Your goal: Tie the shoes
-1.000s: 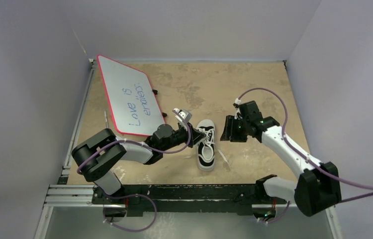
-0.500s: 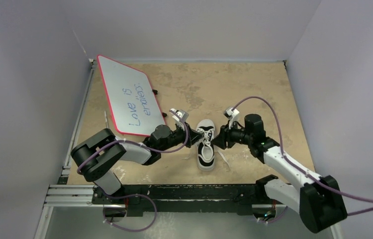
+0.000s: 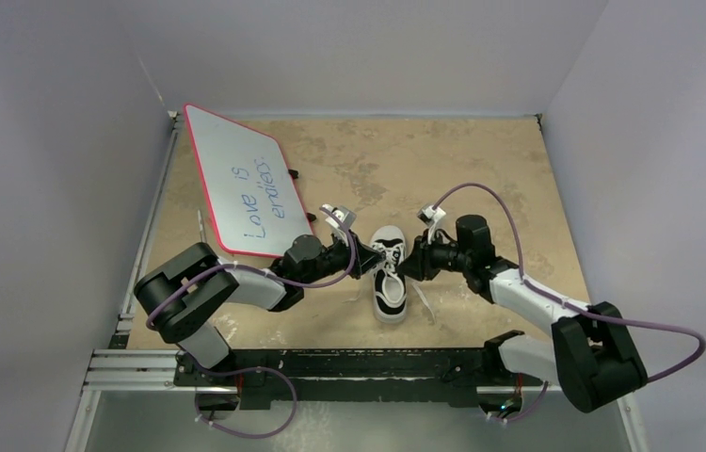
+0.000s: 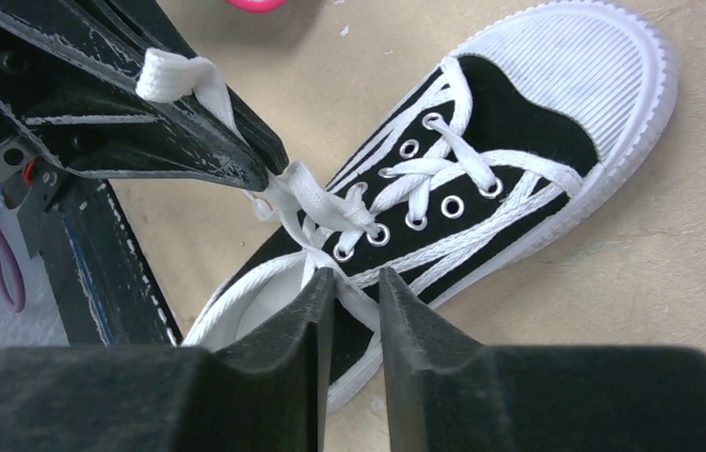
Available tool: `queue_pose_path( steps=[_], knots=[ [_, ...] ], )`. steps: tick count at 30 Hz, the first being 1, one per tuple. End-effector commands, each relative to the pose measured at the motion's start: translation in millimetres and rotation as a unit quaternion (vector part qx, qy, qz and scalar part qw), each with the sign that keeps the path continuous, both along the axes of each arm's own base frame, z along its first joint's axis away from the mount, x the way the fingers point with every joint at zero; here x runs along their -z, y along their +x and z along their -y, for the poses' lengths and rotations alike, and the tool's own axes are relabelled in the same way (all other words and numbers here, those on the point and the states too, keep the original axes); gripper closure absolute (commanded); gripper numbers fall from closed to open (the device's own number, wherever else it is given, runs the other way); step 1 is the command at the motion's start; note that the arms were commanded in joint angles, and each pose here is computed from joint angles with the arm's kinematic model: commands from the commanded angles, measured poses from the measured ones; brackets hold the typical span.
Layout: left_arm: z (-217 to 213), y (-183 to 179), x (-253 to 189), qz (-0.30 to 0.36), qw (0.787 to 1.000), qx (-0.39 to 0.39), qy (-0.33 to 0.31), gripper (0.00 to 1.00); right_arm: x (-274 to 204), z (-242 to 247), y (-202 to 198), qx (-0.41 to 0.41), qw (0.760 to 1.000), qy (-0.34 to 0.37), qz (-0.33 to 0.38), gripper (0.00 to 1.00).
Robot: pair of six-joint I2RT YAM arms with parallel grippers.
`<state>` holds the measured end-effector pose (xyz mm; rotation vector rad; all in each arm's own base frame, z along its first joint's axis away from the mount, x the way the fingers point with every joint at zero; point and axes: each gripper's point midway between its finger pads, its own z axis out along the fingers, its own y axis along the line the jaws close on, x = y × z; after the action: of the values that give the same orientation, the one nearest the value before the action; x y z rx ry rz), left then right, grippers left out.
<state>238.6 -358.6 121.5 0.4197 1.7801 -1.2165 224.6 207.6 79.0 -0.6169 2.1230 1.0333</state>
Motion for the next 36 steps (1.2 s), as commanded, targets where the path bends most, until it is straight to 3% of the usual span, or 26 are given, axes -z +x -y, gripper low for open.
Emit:
queue_pose_path(
  steps=[1, 6, 13, 21, 36],
  knots=[
    [6.8, 5.0, -26.0, 0.024, 0.999, 0.009, -0.04, 1.0, -21.8, -0.5, 13.5, 0.027, 0.999, 0.017, 0.029, 0.79],
    [8.8, 6.3, -26.0, 0.023, 0.999, 0.011, -0.038, 1.0, -23.0, 5.2, 15.4, 0.058, 0.998, 0.002, -0.005, 1.0],
    [9.4, 4.1, -23.6, 0.022, 0.999, 0.024, -0.005, 1.0, -37.7, 2.8, 3.3, 0.079, 0.994, 0.028, -0.065, 1.0],
    [7.1, 2.5, -24.9, 0.024, 0.999, 0.027, 0.01, 1.0, -47.0, -21.9, -12.6, 0.031, 0.986, 0.088, -0.138, 1.0],
    [0.0, -2.3, -32.9, 0.022, 1.0, 0.017, -0.005, 1.0, -32.9, -21.9, 2.5, 0.076, 0.981, 0.059, -0.166, 1.0]
  ],
)
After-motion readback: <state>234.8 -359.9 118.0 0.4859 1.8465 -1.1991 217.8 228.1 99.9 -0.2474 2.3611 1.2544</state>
